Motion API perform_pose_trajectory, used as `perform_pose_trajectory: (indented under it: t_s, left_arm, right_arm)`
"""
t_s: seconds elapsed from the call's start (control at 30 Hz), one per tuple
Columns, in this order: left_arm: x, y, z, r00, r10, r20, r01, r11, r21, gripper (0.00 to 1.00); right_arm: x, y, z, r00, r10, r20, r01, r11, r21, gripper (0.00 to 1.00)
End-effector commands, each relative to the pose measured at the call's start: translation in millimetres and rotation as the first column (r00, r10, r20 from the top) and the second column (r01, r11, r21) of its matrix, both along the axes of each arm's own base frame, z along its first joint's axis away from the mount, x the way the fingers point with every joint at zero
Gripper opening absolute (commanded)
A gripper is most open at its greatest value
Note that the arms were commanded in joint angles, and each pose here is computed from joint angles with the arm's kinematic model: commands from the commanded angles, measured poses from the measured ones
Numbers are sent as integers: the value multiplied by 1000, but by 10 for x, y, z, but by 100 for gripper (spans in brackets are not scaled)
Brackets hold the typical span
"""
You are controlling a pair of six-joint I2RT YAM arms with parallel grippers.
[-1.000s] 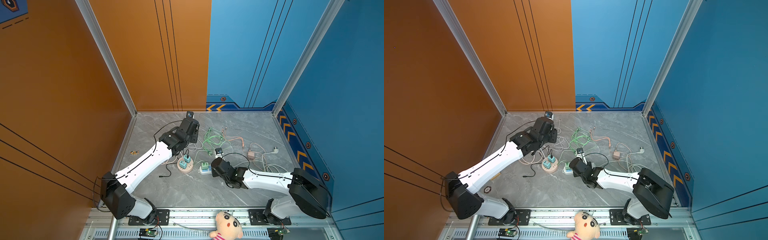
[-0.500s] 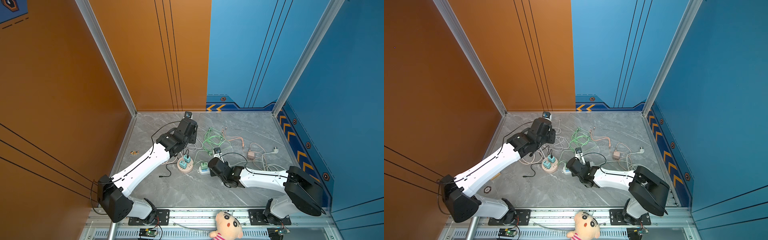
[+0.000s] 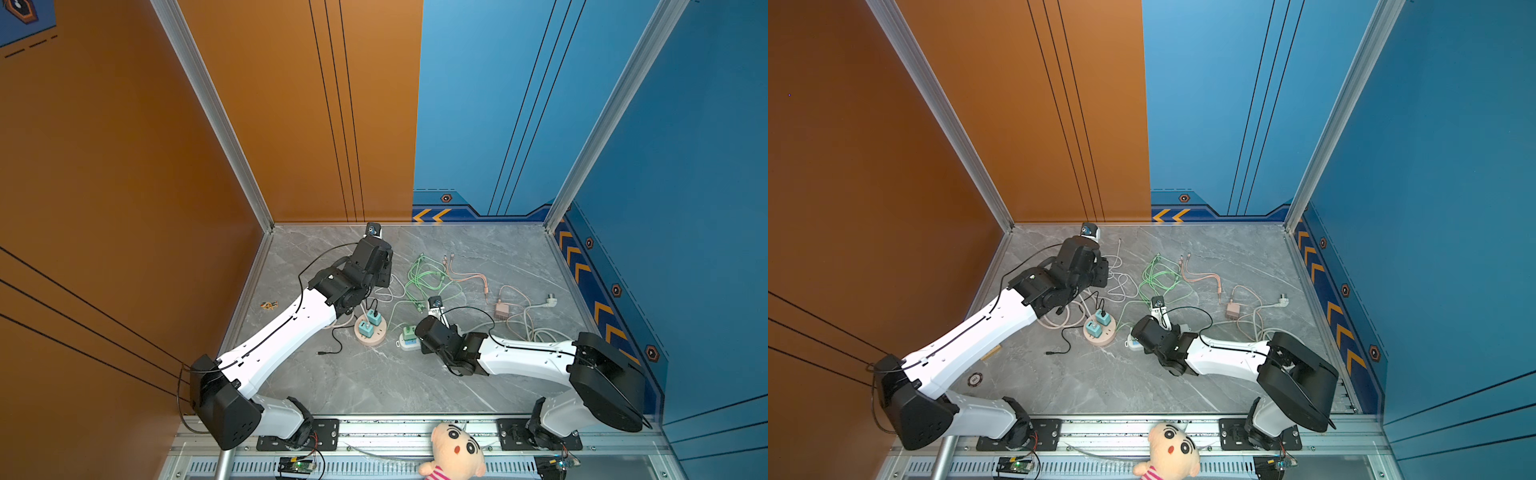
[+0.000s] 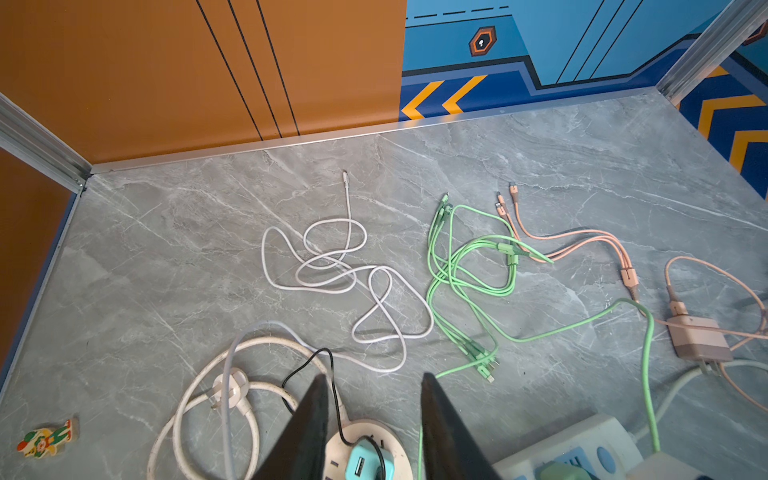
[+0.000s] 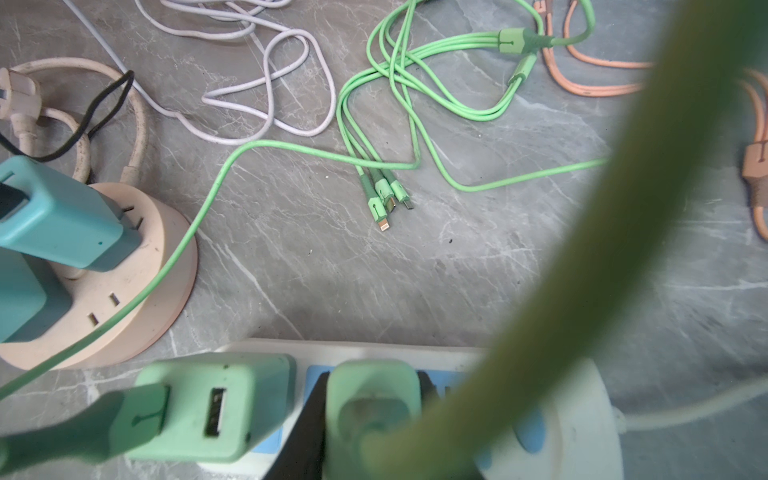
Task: Insert the plug
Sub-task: 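Press the green charger's prongs down into the socket with the right gripper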
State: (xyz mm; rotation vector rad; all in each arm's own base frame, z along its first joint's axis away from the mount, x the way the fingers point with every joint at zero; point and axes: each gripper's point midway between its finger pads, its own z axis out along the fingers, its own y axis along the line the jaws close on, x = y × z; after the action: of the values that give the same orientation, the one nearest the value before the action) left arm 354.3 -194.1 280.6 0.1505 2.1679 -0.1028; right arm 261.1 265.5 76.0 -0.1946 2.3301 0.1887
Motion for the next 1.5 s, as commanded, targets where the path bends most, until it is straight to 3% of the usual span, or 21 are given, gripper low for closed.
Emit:
perform_pose_trajectory:
  t_s: [0.0, 0.97, 1.47]
  left_arm:
    - [-51, 85, 45, 1000, 24, 17, -24, 1000, 0, 38]
    - [-191, 246, 362, 993, 67, 99, -61, 996, -67, 38]
    - [-223, 212, 455, 991, 53, 121, -45, 997, -68, 38]
  right_arm:
    - [-56, -64, -109, 999, -1, -32, -2, 997, -72, 0]
    - [-204, -220, -670, 986, 6, -164, -33, 986, -161, 0]
    - [-169, -175, -743, 979, 11, -204, -47, 984, -173, 0]
